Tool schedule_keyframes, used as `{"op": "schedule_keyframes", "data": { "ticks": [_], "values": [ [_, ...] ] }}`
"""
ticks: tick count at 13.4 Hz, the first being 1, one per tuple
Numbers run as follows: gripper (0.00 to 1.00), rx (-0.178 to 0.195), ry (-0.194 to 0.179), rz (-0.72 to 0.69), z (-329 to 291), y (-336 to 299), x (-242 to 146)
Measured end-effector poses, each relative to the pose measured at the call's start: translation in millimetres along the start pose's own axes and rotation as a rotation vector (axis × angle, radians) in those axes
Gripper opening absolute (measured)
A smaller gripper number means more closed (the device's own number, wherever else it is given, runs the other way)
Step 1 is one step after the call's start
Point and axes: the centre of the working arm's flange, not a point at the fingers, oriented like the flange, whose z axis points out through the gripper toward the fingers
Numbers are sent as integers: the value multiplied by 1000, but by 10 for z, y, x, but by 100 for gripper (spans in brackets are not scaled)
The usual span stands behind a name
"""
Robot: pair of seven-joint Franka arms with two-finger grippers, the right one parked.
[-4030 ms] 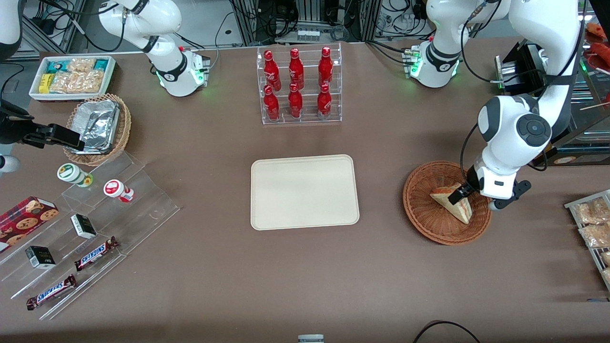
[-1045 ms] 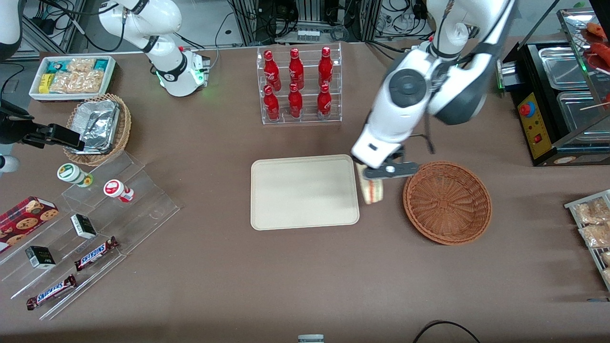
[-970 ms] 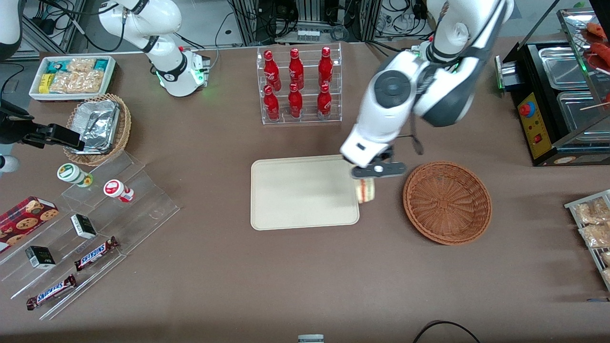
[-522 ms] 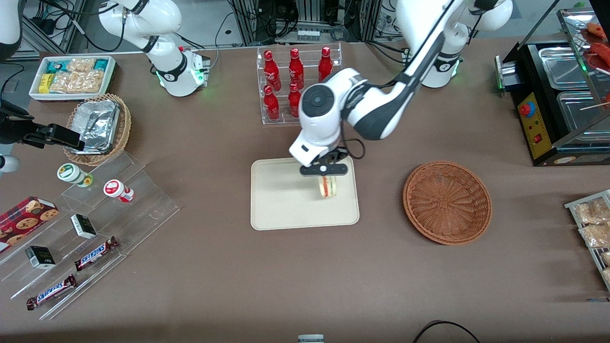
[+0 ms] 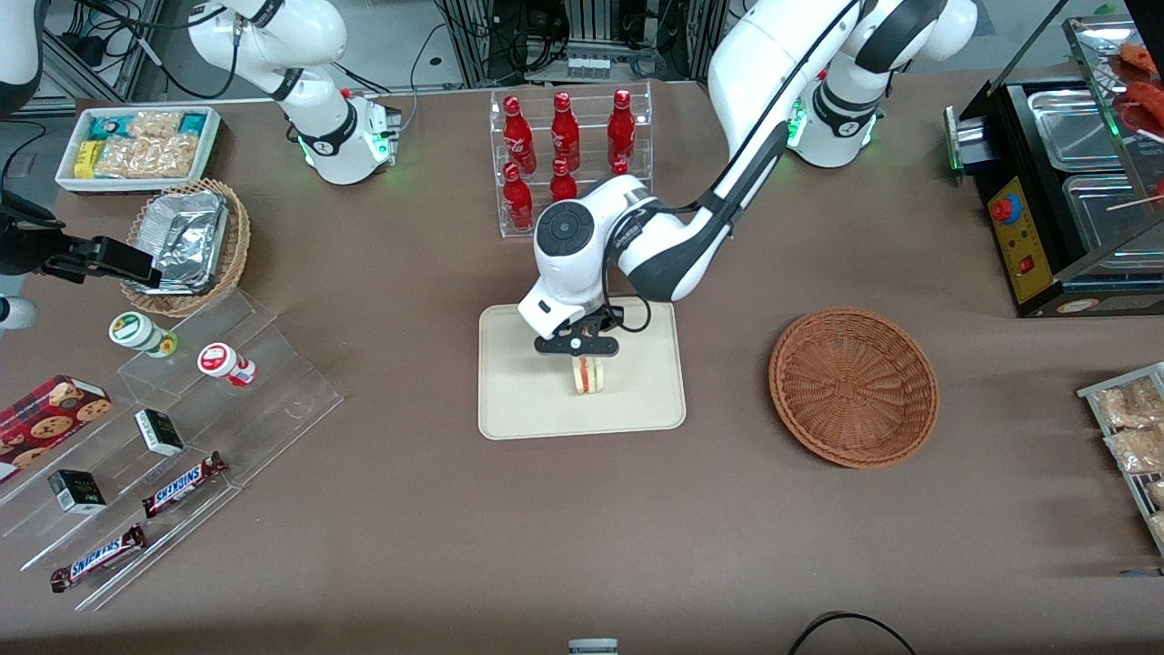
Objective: Place sandwich from basket to tray
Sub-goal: 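Lower the sandwich onto the white tray and open the left gripper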
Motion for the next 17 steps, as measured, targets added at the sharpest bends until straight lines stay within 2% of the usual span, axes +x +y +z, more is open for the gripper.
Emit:
{"op": "schedule_keyframes", "data": {
  "ticks": [11,12,14,17],
  "values": [
    [15,-32,13,5,233,114,-31],
    [20,-33,14,6,232,120,-36],
    [38,-35,17,5,221,122,-28],
    [72,-46,31,-11,133,131,22]
  ]
}}
